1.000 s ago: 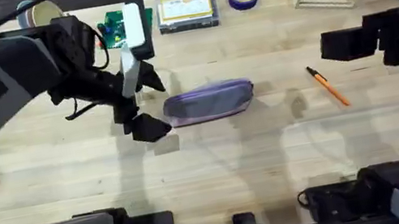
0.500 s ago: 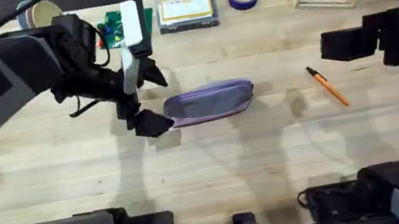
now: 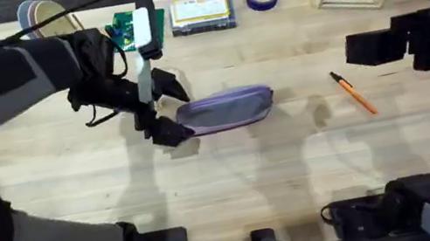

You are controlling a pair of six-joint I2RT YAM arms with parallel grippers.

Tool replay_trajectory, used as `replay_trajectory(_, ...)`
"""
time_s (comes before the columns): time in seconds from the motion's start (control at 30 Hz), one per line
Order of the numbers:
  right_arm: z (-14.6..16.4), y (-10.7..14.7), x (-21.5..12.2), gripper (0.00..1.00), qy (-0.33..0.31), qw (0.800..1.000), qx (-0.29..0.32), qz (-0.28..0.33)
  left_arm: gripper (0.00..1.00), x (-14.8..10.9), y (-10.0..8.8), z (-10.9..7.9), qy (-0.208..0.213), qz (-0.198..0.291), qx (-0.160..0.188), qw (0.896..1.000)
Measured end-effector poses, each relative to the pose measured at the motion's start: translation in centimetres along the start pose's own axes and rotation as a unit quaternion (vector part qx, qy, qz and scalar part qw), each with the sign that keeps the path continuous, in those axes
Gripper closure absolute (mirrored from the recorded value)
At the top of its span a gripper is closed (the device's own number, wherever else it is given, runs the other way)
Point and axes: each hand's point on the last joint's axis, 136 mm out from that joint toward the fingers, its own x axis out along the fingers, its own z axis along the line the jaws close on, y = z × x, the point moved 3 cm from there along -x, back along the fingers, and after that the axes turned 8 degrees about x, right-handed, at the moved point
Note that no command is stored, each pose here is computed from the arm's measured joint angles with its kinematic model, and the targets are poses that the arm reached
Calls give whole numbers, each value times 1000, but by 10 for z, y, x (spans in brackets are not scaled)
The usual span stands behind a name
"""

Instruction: Unzip the bag, pick up the pens from the table one at a time and place them inside, then zip the bag closed.

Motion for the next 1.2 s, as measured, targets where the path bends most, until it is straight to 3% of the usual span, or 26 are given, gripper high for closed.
replay_trajectory(0.13,0,0,0,4,0,1000,0,0,416,0,-1,0,-1,-4,1,1000)
replay_trajectory(0.17,0,0,0,4,0,1000,0,0,681,0,-2,1,-2,-7,3,1000)
replay_trajectory(0.33,0,0,0,4,-2,1000,0,0,937,0,-2,3,-5,-7,7,1000)
replay_trajectory(0.53,11,1,4,5,-38,999,1,15,957,0,-3,3,-5,-8,8,1000)
replay_trajectory(0.77,28,9,36,5,-105,990,-8,90,957,0,-3,3,-5,-8,8,1000)
replay_trajectory(0.97,44,20,64,5,-180,970,-11,161,957,0,-3,3,-5,-8,8,1000)
replay_trajectory(1.2,55,30,76,6,-276,941,-52,190,957,0,-3,3,-5,-8,8,1000)
